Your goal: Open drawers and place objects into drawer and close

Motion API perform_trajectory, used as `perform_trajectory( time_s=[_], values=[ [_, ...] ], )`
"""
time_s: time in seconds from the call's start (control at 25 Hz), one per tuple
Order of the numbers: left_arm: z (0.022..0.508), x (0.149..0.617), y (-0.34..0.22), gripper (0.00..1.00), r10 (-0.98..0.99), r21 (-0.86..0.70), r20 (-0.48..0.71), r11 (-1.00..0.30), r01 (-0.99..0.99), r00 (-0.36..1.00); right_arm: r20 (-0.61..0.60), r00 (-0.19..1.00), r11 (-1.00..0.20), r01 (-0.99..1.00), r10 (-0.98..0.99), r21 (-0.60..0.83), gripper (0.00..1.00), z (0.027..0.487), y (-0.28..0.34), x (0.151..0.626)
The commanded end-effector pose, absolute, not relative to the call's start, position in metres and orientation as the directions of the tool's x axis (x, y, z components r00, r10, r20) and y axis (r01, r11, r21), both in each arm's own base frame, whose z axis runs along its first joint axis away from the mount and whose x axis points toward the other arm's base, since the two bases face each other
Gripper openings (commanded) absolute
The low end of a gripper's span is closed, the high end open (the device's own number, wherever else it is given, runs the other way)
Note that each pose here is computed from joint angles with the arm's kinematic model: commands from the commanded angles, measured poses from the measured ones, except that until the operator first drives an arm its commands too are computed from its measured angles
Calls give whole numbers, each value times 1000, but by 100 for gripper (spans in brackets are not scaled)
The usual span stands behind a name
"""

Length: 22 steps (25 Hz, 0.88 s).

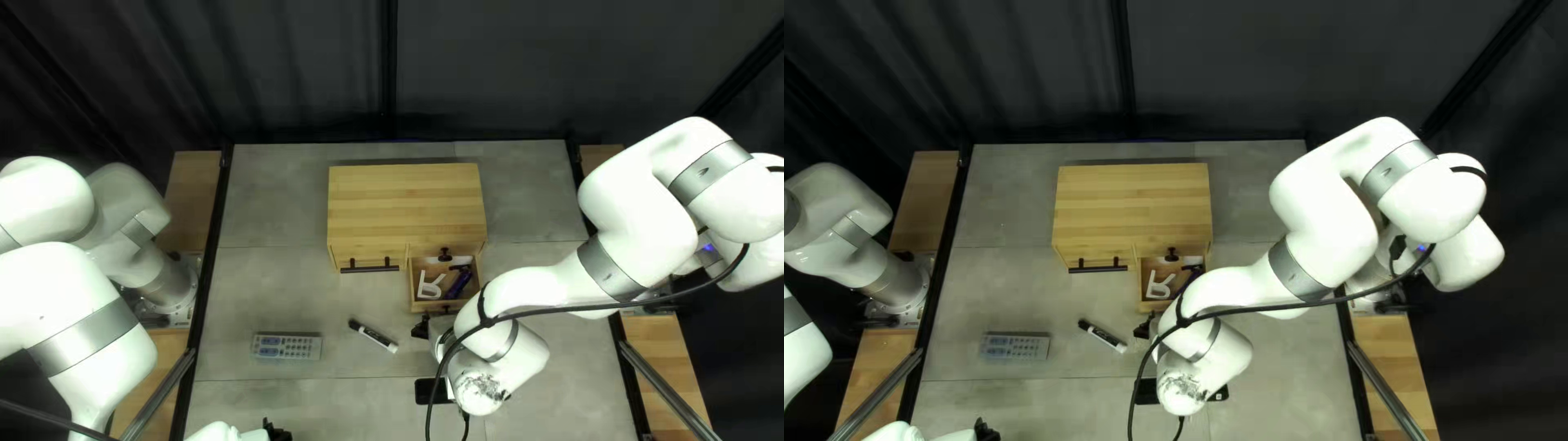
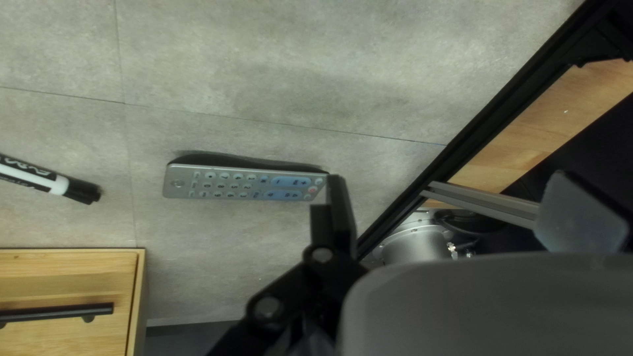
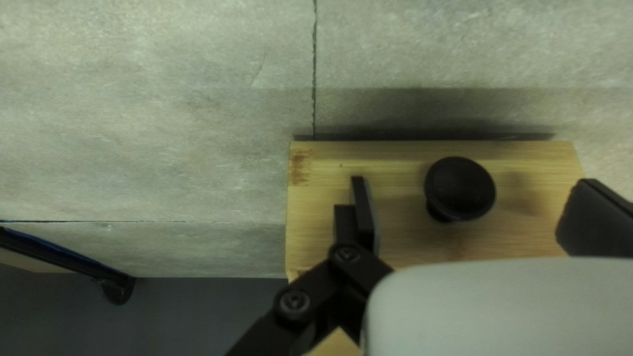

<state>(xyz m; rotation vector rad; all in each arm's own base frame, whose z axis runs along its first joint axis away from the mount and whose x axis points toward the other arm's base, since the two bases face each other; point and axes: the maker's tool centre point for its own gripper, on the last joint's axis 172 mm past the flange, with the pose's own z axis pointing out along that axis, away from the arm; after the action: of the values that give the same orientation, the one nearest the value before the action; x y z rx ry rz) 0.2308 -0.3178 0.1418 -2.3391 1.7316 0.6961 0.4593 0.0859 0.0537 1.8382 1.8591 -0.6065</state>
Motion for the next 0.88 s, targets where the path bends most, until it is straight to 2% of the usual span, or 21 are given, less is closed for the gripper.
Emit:
perform_trajectory(
  time_s=[0.04,0.88],
  values=[
    [142,231,-318,100,-865,151,-448,-323,-934,226,-602,-6,12,1000,798,6,100,54,82,459],
    [142,231,-318,100,-865,151,-448,-323,-934,226,-609,-9,16,1000,793,7,100,57,66,458]
  ],
)
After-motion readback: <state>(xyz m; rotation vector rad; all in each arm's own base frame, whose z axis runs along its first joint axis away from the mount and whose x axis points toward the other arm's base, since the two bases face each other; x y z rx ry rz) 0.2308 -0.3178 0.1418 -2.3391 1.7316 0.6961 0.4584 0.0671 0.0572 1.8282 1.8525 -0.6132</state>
